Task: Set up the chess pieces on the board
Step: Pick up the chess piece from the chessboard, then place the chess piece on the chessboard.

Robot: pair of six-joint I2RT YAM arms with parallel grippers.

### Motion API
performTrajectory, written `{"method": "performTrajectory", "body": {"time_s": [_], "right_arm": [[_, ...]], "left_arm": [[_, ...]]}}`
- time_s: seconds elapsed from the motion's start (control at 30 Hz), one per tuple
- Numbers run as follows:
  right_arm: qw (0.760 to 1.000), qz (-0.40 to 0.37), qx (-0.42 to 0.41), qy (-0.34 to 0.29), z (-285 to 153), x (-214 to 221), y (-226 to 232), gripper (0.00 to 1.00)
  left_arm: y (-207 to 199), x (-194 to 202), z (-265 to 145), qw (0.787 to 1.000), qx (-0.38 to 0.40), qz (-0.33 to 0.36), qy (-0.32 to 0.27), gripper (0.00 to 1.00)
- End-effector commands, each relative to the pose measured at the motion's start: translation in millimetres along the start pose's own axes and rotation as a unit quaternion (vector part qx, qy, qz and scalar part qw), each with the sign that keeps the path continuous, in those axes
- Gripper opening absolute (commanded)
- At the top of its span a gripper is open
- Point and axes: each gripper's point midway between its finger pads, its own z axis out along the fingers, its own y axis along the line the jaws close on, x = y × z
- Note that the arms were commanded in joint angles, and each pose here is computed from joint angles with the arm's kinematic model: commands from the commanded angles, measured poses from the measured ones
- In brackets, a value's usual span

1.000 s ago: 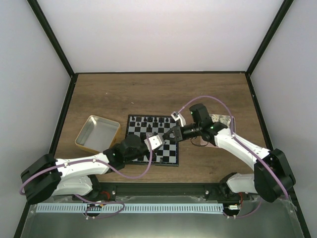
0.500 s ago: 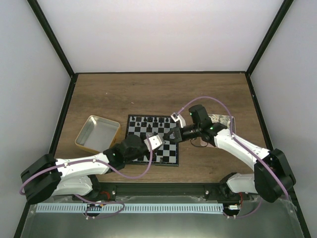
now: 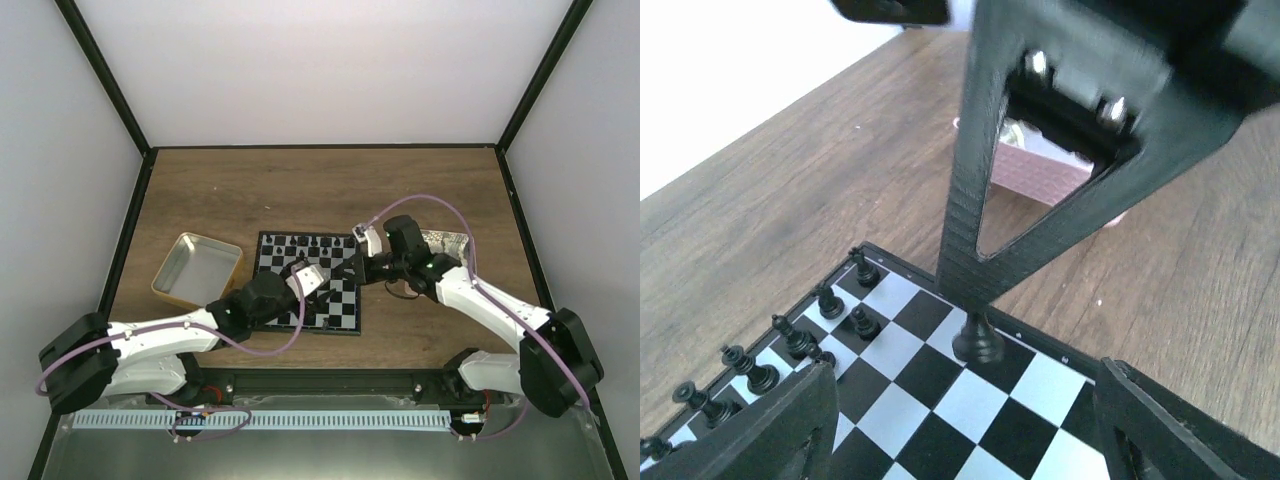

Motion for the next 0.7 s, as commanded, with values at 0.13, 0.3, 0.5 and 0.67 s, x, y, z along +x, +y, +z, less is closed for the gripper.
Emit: {"method": "performTrajectory", "body": {"time_s": [0.13, 0.3, 0.5, 0.67], "right_arm": [[0.967, -0.023, 0.236, -0.097, -0.3, -32.2, -88.5, 0.01], [0.935, -0.062, 0.327, -0.120, 5.1, -45.8, -115.2, 0.01], [0.920, -0.085, 0.357, -0.138, 16.0, -56.5, -132.2, 0.01], [0.920, -0.084, 0.353, -0.151, 26.5, -65.9, -135.3, 0.01]], "left_arm": [[42.3, -30.5, -35.2, 0.983, -0.101, -0.143, -0.051, 0.75], [79.3, -53.0, -79.0, 0.951, -0.184, -0.224, -0.105, 0.75], [101.1, -67.5, -120.2, 0.925, -0.226, -0.264, -0.151, 0.79], [101.4, -63.7, -122.4, 0.925, -0.228, -0.271, -0.136, 0.82]]}}
